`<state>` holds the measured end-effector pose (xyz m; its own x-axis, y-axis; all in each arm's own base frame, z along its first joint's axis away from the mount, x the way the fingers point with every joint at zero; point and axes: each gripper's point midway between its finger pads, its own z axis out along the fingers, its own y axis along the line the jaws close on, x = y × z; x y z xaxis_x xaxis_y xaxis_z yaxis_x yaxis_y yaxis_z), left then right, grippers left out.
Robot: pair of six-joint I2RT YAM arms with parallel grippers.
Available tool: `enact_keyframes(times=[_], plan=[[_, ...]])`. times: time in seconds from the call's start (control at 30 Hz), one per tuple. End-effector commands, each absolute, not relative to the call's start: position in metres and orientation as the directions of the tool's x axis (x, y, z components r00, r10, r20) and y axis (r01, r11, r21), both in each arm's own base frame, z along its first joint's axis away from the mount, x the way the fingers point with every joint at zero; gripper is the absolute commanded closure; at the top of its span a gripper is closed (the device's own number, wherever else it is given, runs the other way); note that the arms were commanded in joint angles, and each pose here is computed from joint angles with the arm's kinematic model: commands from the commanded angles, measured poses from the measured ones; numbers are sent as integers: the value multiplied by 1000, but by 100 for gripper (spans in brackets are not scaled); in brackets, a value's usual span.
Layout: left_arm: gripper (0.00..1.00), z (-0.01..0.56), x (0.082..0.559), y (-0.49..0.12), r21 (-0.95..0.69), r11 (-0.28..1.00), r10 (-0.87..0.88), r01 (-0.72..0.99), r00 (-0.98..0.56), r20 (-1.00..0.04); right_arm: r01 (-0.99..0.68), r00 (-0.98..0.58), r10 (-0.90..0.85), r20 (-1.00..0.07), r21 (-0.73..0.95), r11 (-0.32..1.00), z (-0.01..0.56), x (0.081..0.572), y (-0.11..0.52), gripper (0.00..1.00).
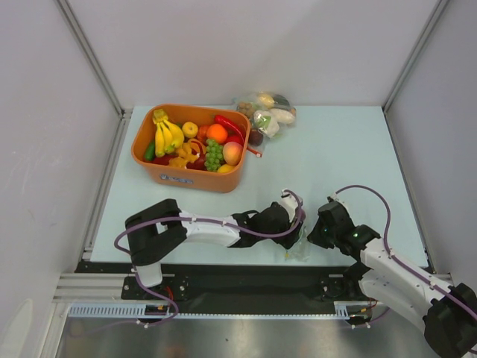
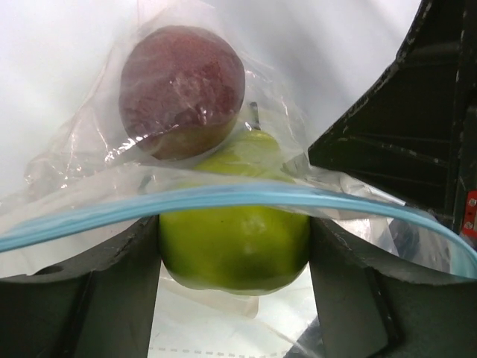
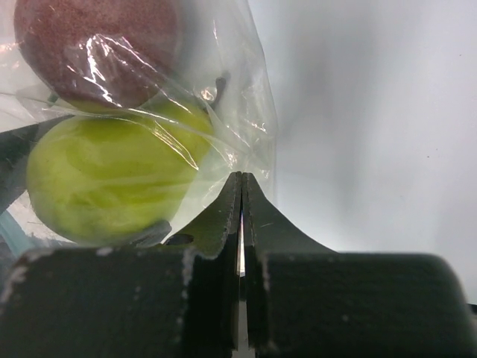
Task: Open the zip-top bag and remove the fake food
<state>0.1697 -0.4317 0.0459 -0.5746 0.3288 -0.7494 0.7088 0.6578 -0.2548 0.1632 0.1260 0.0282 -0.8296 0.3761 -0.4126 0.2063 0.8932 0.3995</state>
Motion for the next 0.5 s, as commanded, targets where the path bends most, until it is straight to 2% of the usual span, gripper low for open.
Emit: enact_keyframes(times=[0.0,0.27,0.47], plan=[[85,67,163,-431,-268,620,320,737,-549,-772,214,-809,389,-441,394,894,35,169,123,100],[84,115,156,-421,-319,587,245,745,-538,-806,221,-799,389,-459,377,900,37,172,118,100],[83,143,141,-413,-407,505,183,761,-556,-811,227,-794,391,-465,370,901,38,173,116,100]])
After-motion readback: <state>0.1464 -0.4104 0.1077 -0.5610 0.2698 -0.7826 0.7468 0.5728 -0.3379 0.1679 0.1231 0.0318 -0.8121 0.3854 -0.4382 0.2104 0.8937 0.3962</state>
